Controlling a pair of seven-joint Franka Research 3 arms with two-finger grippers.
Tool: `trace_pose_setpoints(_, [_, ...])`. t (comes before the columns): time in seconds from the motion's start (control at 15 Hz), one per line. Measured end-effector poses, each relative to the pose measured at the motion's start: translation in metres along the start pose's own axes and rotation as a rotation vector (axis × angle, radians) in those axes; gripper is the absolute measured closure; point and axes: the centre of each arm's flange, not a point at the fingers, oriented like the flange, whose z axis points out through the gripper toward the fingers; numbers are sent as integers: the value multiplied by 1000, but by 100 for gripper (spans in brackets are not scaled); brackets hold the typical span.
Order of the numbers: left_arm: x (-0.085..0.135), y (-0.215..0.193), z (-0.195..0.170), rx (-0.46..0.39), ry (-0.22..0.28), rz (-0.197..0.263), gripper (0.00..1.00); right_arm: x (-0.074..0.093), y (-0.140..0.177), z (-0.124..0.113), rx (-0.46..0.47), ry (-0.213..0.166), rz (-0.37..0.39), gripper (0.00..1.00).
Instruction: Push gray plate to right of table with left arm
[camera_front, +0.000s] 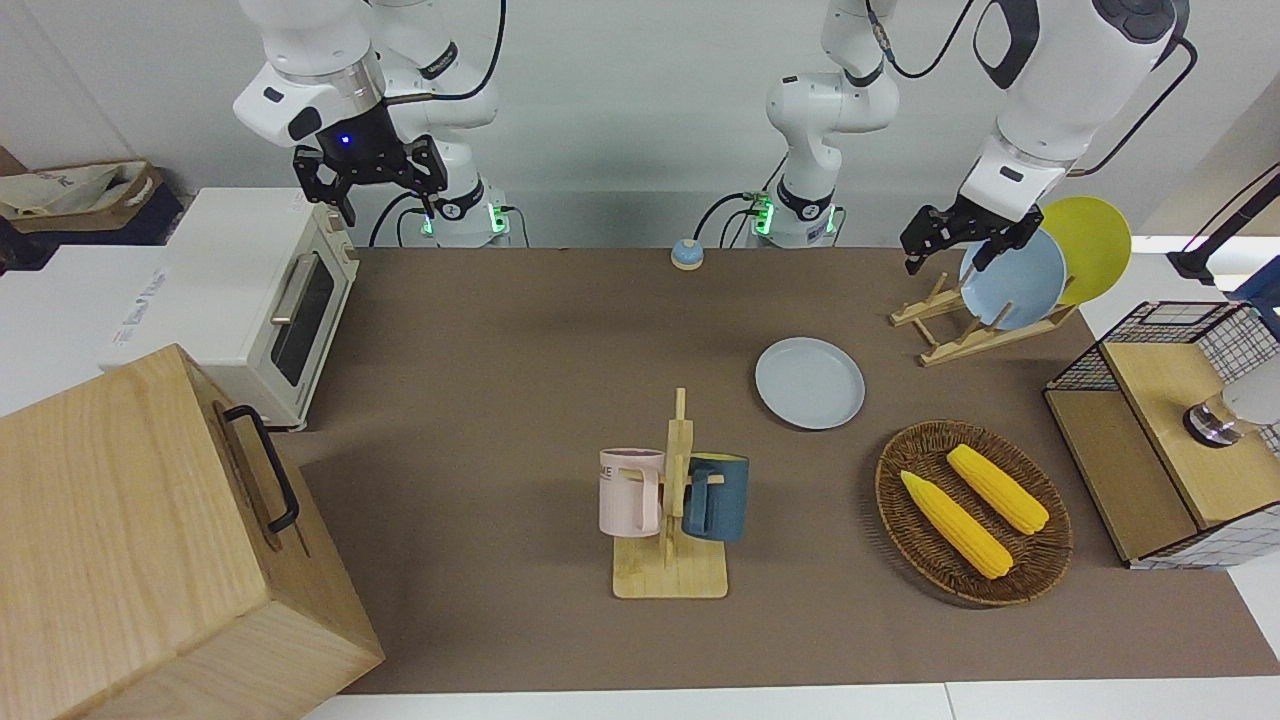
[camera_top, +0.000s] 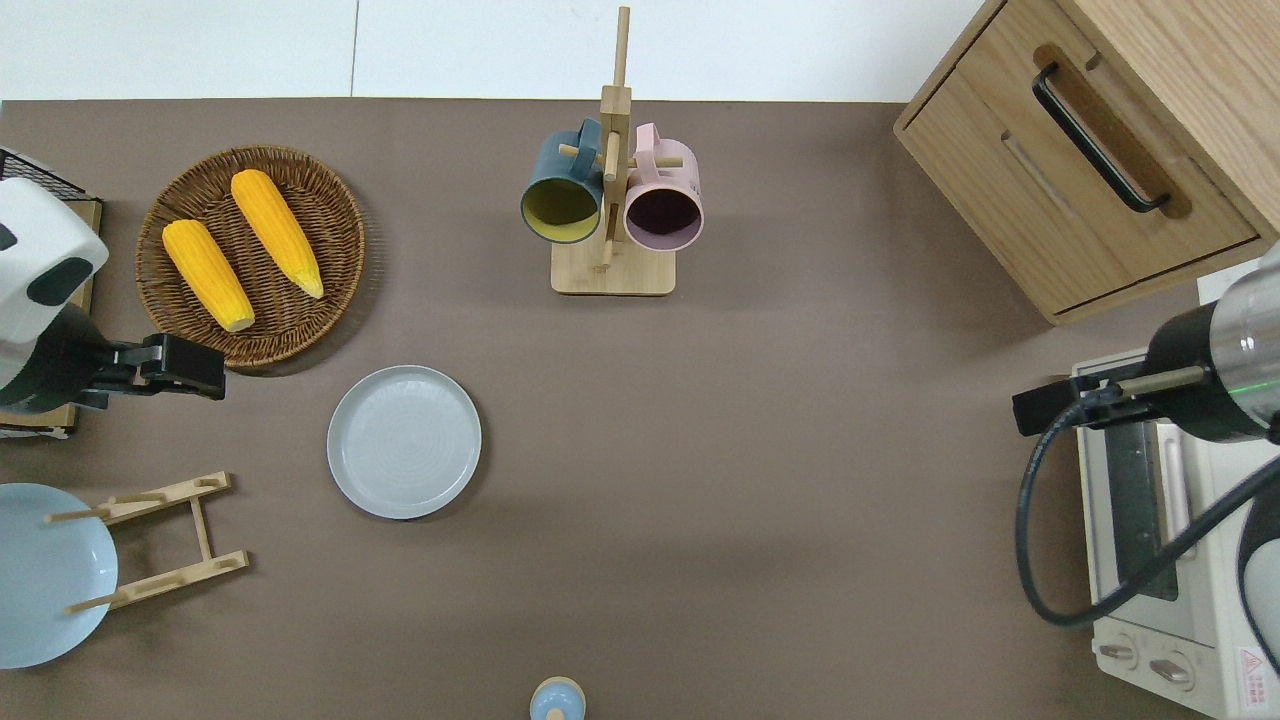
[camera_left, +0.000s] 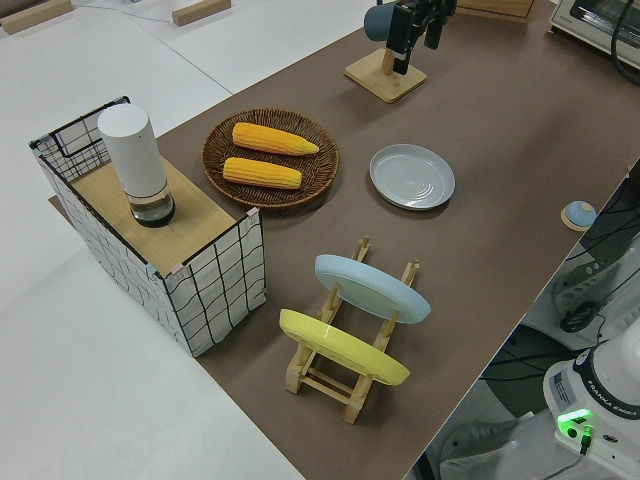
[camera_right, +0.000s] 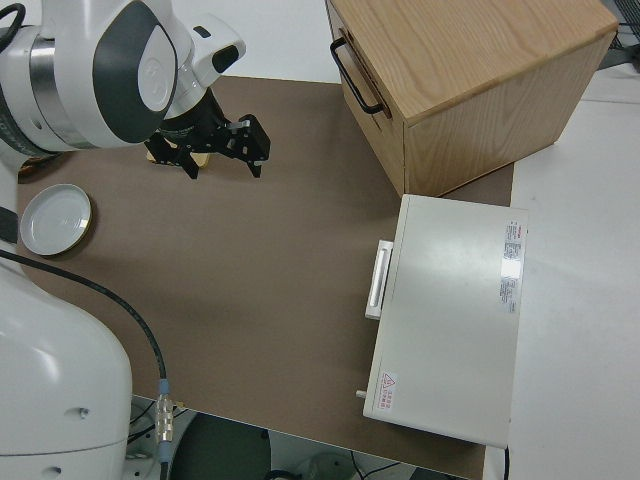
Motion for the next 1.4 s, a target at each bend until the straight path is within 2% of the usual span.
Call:
trace_pose_setpoints(0.13, [0,0,7,1,-10,-25,0,0,0,0,0,0,0,1])
trace_pose_setpoints(0.4, [4,0,32,1,-7,-39,0,0,0,0,0,0,0,1])
trace_pose_setpoints(1.07, [1,-3,144,2,-11,-66,0,0,0,0,0,0,0,1])
trace_pose_setpoints(1.4, [-5,-14,198,-3,9,-104,0,0,0,0,0,0,0,1])
